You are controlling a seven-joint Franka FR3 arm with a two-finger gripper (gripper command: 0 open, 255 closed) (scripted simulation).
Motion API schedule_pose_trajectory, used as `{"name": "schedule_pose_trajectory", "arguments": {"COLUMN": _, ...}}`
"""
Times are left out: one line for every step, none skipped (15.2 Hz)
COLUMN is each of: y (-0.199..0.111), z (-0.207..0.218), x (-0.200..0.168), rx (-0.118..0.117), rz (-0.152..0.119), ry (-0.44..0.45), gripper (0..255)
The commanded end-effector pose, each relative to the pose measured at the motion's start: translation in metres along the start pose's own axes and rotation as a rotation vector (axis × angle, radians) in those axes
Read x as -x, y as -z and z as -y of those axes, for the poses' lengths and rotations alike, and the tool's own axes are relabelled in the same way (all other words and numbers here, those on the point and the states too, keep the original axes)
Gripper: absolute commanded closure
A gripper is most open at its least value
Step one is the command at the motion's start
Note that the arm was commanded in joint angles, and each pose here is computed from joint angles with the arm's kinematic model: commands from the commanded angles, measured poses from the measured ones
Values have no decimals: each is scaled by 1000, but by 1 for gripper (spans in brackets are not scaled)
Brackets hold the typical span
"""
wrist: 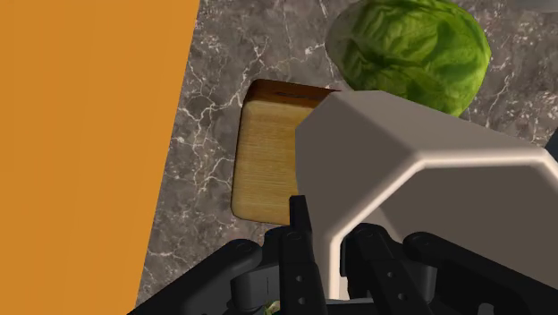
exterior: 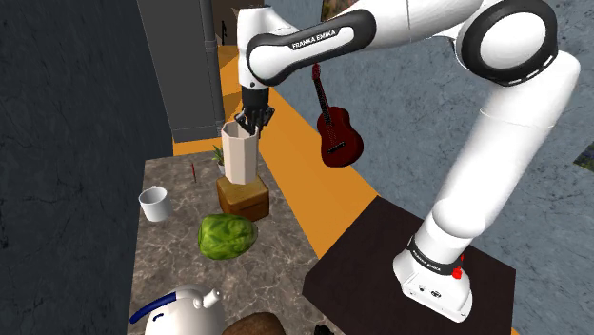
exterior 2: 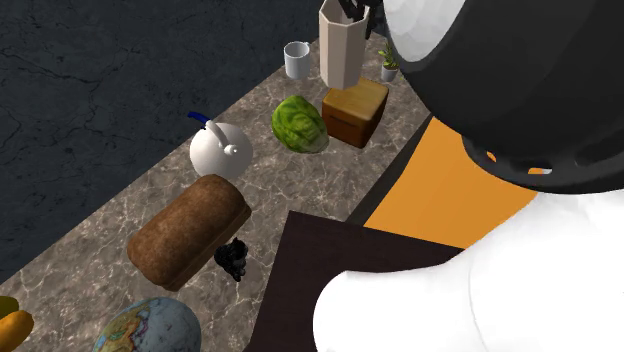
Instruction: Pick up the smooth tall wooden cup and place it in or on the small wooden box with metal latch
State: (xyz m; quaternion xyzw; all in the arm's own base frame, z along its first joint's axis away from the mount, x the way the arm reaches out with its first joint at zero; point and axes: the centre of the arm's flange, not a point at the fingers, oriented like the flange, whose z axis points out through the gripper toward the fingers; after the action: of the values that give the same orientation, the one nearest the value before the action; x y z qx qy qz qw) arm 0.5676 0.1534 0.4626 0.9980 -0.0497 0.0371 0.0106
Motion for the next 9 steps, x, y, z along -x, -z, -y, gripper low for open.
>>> {"name": "schedule_pose_trajectory", "arguments": {"y": 5, "z": -14, "x": -22, "rx": 1, "rz": -1, "ry": 1, "gripper": 255}}
{"name": "schedule_pose_trajectory", "arguments": {"y": 6, "z": -19, "x": -34, "rx": 1, "rz": -1, "ry": 1, "gripper": 255}}
{"name": "schedule_pose_trajectory", "arguments": {"y": 7, "z": -24, "x": -47, "rx": 1, "rz": -1, "ry": 1, "gripper": 255}}
{"name": "schedule_pose_trajectory", "arguments": {"y": 8, "z": -29, "x": -59, "rx": 1, "rz": -1, "ry": 1, "gripper": 255}}
{"name": "schedule_pose_trajectory", "arguments": {"y": 9, "z": -35, "x": -71, "rx": 1, "rz": -1, "ry": 1, "gripper": 255}}
{"name": "schedule_pose_trajectory", "arguments": {"y": 10, "z": -40, "x": -83, "rx": 1, "rz": -1, "ry": 1, "gripper": 255}}
{"name": "schedule_pose_trajectory", "arguments": {"y": 12, "z": -46, "x": -96, "rx": 1, "rz": -1, "ry": 1, "gripper": 255}}
{"name": "schedule_pose_trajectory", "arguments": {"y": 6, "z": -45, "x": -96, "rx": 1, "rz": -1, "ry": 1, "gripper": 255}}
{"name": "schedule_pose_trajectory", "arguments": {"y": 1, "z": -45, "x": -95, "rx": 1, "rz": -1, "ry": 1, "gripper": 255}}
